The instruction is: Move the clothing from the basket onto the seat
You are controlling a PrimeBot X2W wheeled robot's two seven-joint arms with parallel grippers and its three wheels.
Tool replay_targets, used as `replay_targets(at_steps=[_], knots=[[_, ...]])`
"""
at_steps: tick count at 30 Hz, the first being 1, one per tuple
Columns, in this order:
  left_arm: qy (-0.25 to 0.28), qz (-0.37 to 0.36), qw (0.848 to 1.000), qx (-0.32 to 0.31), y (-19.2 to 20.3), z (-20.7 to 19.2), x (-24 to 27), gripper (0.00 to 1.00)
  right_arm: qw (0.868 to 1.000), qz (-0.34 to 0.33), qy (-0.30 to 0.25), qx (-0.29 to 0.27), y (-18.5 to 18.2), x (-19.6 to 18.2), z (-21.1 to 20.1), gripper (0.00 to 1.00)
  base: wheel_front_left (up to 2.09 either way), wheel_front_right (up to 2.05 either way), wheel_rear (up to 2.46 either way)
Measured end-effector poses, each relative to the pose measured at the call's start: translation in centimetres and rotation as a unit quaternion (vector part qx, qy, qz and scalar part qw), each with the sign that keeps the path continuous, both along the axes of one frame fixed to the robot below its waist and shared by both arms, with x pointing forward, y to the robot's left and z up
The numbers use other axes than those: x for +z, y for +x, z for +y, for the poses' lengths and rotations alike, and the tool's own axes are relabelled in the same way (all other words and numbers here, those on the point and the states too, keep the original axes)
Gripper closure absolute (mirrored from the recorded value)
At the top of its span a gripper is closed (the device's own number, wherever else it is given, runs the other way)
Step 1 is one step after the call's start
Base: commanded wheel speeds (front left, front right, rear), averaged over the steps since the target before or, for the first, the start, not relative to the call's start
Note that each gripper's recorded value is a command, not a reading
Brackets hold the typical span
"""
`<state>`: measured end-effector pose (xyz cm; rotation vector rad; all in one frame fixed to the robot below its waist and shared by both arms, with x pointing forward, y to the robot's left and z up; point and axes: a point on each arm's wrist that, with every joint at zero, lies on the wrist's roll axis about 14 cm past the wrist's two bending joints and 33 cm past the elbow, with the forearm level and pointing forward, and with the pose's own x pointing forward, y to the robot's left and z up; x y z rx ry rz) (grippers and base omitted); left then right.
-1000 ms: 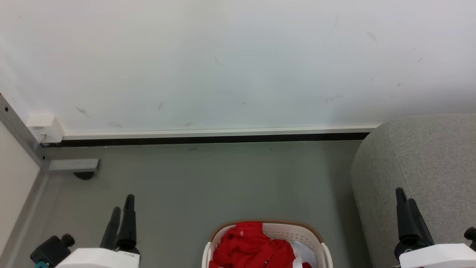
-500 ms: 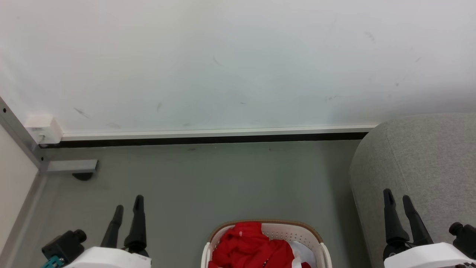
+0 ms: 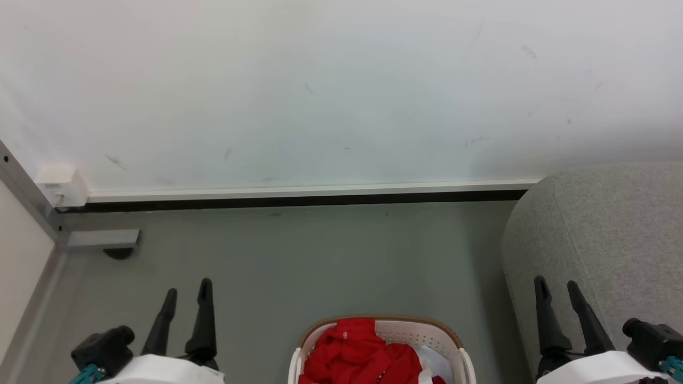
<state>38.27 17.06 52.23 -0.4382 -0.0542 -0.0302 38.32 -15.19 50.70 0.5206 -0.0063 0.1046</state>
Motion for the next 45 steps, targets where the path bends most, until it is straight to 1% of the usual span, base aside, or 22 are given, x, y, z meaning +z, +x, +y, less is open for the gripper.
replay_targets(at_steps=[17, 33, 38, 45], knots=[[0.072, -0.026, 0.997, -0.006, -0.1, -0.7, 0.6, 0.00, 0.997, -0.035, -0.067, 0.012, 0.3, 1.2, 0.8, 0.00, 0.00, 0.00, 0.00], [0.142, -0.049, 0.989, -0.013, -0.1, -1.4, 1.3, 0.00, 0.990, -0.062, -0.124, 0.022, 0.3, 1.9, 1.6, 0.00, 0.00, 0.00, 0.00], [0.158, -0.057, 0.986, -0.014, -0.2, -1.5, 1.5, 0.00, 0.988, -0.067, -0.138, 0.025, 0.2, 2.0, 1.8, 0.00, 0.00, 0.00, 0.00], [0.166, -0.065, 0.984, -0.012, -0.2, -1.5, 1.8, 0.00, 0.986, -0.070, -0.149, 0.028, 0.1, 1.9, 1.9, 0.00, 0.00, 0.00, 0.00]])
